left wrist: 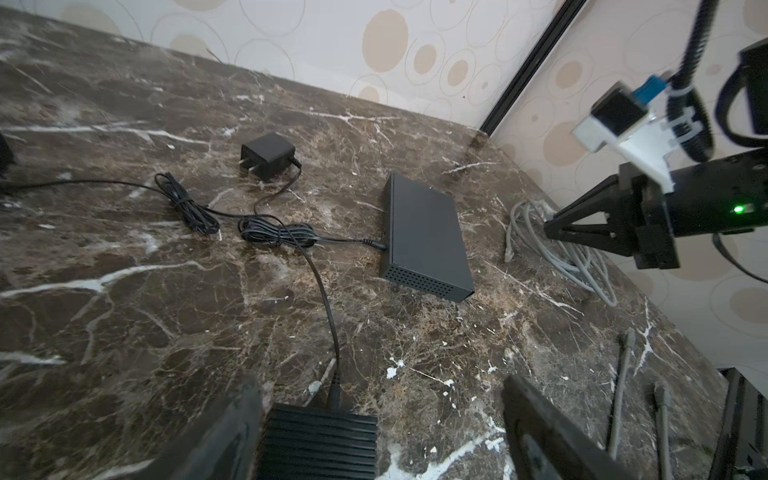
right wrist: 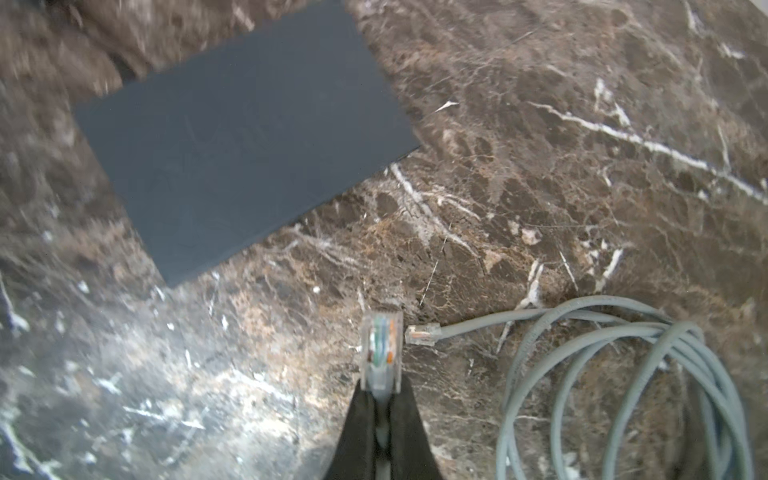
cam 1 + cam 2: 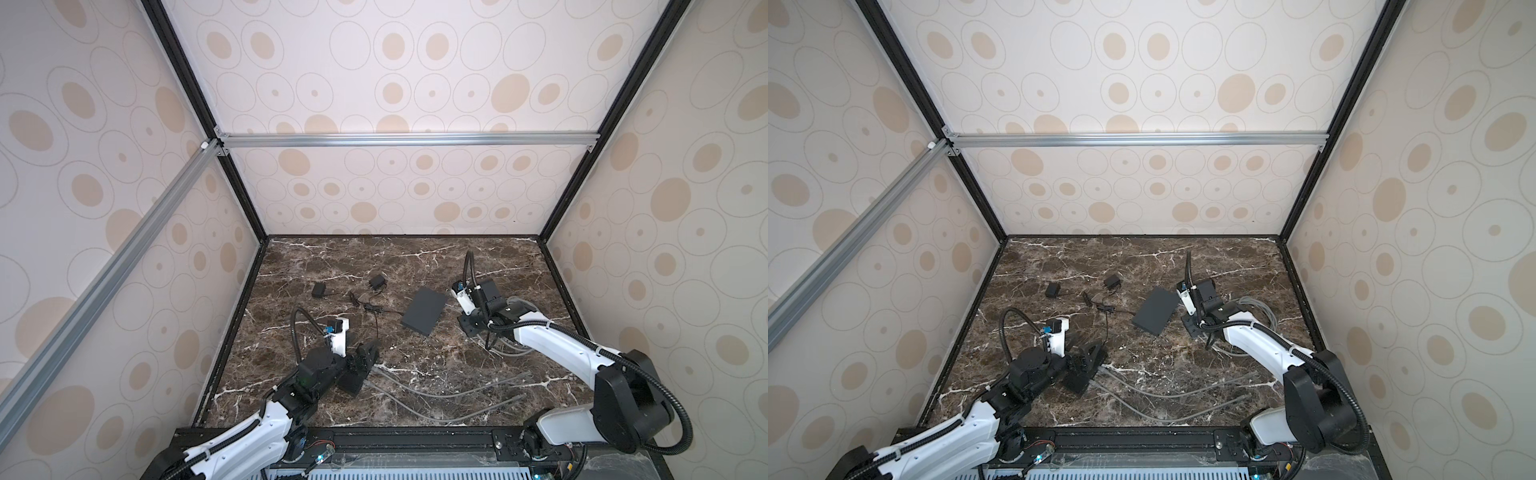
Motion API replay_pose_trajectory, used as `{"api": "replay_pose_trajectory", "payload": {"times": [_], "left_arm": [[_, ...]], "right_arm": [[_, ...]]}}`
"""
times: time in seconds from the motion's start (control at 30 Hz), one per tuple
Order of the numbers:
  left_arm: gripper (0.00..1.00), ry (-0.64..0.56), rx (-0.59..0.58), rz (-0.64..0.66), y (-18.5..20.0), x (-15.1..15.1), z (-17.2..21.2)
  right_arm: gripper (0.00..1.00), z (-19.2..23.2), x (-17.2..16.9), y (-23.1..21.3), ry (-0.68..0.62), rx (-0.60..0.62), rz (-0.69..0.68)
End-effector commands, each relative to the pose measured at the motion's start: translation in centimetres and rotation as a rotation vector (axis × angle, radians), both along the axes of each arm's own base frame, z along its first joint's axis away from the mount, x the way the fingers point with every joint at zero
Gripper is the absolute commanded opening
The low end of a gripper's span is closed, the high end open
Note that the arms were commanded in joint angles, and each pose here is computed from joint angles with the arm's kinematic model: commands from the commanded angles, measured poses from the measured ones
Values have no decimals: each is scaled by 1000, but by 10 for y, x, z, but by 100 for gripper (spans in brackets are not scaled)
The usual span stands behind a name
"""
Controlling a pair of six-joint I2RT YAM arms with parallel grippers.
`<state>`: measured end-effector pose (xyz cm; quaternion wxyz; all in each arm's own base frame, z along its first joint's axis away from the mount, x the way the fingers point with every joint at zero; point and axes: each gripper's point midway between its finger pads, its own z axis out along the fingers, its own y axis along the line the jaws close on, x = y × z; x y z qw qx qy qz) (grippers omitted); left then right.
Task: Insert the plug into the switch port
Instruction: 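Lift the RJ45 plug toward the switch with the right gripper while the left gripper advances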
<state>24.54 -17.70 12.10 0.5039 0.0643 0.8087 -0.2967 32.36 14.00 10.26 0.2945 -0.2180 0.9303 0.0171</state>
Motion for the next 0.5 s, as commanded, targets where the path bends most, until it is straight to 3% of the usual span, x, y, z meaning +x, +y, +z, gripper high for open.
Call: {"api": "replay_pose_trajectory", "payload": {"times": [0.0,0.17,0.27,0.37,0.47], "left_arm": [[83,-24,-32,-72,-22,11,26],[80,113,-3,-111,-42,27,26],[73,117,8,-147,-58,40,40],[73,128,89,-97,-54,56,27],[75,66,88,-122,-66,71,38]], "right_arm": [[0,-1,-4,20,79,202,-113],[0,-3,-11,27,106,226,-65],[0,2,-19,36,97,286,-8],[0,0,-21,29,81,273,-40],[0,-6,-21,26,88,248,-51]]}}
